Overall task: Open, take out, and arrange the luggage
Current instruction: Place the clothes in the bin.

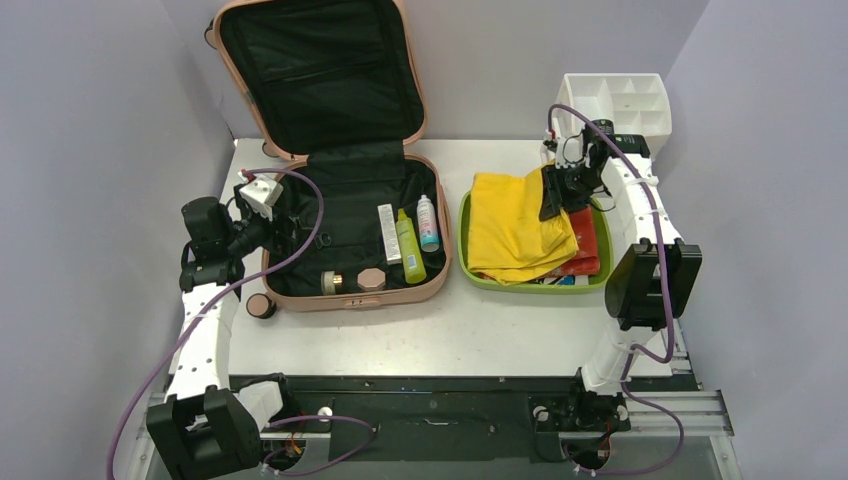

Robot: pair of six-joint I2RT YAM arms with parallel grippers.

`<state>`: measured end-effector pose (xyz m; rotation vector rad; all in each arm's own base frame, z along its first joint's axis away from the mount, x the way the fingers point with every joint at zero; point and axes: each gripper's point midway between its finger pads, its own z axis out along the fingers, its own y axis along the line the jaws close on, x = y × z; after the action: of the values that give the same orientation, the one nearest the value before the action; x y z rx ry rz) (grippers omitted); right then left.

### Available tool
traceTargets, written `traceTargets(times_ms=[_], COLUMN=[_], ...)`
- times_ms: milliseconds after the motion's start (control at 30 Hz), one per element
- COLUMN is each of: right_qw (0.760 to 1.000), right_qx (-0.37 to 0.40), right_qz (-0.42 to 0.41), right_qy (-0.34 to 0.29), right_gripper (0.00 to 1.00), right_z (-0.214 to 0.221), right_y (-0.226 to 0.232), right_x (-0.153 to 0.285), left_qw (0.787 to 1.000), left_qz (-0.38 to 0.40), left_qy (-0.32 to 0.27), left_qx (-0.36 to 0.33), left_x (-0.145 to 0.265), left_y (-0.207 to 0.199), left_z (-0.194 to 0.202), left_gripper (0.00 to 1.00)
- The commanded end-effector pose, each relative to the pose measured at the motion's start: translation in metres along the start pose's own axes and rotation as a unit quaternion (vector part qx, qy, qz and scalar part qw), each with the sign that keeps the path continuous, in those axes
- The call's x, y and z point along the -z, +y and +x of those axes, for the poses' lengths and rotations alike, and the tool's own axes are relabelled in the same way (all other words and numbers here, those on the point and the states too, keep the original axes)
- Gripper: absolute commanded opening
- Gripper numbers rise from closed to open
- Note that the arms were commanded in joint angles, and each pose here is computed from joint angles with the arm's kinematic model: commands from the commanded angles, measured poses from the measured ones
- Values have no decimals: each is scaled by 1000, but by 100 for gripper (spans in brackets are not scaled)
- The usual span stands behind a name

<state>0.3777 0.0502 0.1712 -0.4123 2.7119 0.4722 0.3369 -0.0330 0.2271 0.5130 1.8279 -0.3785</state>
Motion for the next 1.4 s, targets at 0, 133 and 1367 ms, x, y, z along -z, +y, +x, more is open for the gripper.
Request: traceTargets(times_ms=[0, 133, 1367], right_qw=[998, 998, 934], right_qx=[25, 27, 77], right_qz=[42, 48, 262], right_qy=[-27, -16, -229], right_gripper=[0, 0, 73], right_z=[-6, -2, -44], right_y=[-7, -9, -34], right_x=[32, 36, 150], left_qw=[1000, 1000, 1000], left_qz=[3, 2, 7], left_qy=[-15, -15, -21], left_qx=[-10, -10, -11], left_x=[5, 5, 7], left_y=[-3, -3, -6], left_z=[-10, -10, -16], left_gripper=[96, 96, 96])
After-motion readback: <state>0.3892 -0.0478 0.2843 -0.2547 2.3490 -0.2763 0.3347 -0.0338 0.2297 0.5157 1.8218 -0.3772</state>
